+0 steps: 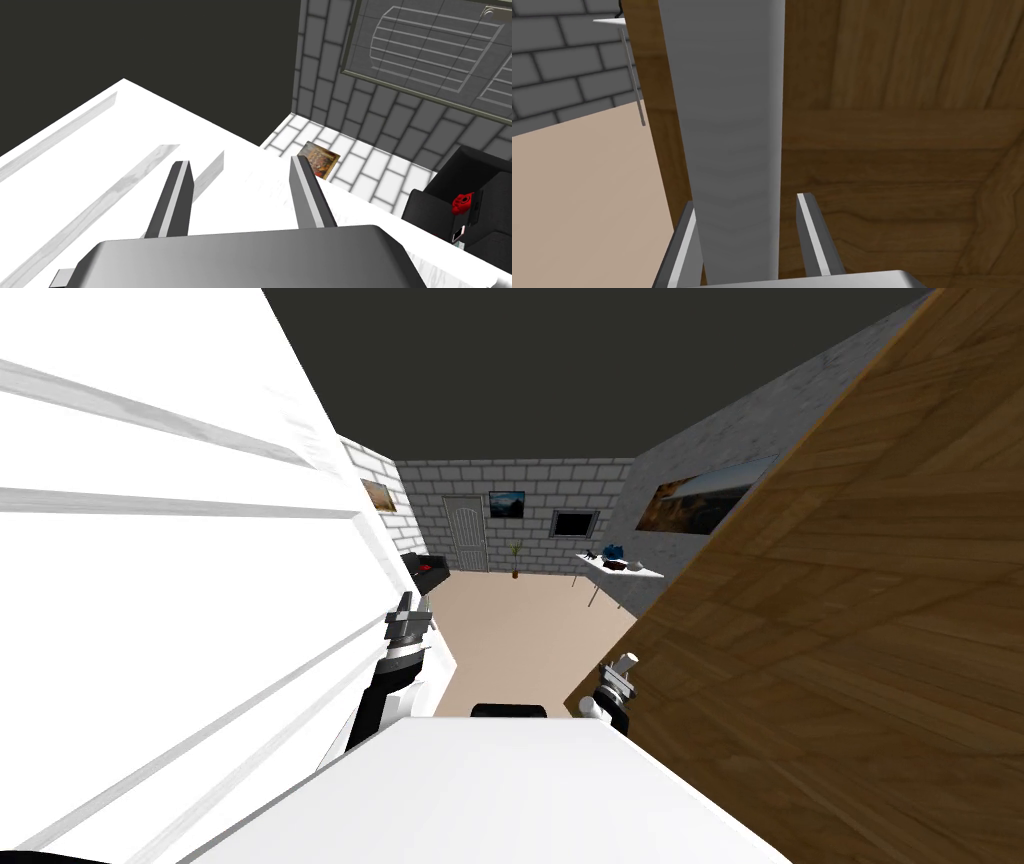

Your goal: Push the door open

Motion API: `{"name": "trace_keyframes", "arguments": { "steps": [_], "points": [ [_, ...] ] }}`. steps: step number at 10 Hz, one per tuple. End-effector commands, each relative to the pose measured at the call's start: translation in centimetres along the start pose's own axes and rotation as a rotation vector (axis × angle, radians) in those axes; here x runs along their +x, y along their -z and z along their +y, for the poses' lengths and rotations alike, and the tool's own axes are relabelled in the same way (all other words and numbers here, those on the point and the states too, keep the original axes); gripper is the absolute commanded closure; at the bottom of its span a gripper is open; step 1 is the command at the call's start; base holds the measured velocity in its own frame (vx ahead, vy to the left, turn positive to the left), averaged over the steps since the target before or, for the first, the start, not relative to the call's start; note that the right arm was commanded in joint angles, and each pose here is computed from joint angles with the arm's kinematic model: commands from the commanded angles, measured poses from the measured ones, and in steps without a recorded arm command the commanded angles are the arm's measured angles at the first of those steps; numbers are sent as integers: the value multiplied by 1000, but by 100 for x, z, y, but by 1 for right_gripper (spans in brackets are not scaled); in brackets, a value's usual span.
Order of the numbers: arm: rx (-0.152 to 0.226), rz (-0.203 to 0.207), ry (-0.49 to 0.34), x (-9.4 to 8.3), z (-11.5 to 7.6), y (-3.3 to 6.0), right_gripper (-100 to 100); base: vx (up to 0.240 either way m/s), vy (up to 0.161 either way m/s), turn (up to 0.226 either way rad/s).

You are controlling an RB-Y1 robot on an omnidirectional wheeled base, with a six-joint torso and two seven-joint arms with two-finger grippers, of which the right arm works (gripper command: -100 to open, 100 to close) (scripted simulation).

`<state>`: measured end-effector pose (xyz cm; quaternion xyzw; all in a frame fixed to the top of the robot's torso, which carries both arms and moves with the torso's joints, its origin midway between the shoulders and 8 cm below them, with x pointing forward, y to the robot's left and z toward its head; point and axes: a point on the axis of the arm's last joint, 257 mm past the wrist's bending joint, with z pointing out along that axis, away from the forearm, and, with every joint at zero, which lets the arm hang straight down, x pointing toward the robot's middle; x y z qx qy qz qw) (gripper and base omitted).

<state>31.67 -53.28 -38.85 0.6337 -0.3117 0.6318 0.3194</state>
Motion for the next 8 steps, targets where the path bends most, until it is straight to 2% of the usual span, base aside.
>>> {"name": "trace_keyframes", "arguments": {
  "steps": [1,4,6,7,8],
  "points": [
    [-49,14,6,32,272,-28,100,200,-38,-65],
    [-96,4,-4,-7,437,-5,100,220,-47,-72],
    [-114,-1,-9,-28,496,13,100,210,-49,-73],
    [-101,-11,-10,-53,430,35,100,80,-18,-22],
    [-130,0,-6,-19,586,-6,100,115,-52,-37]
  ]
}}
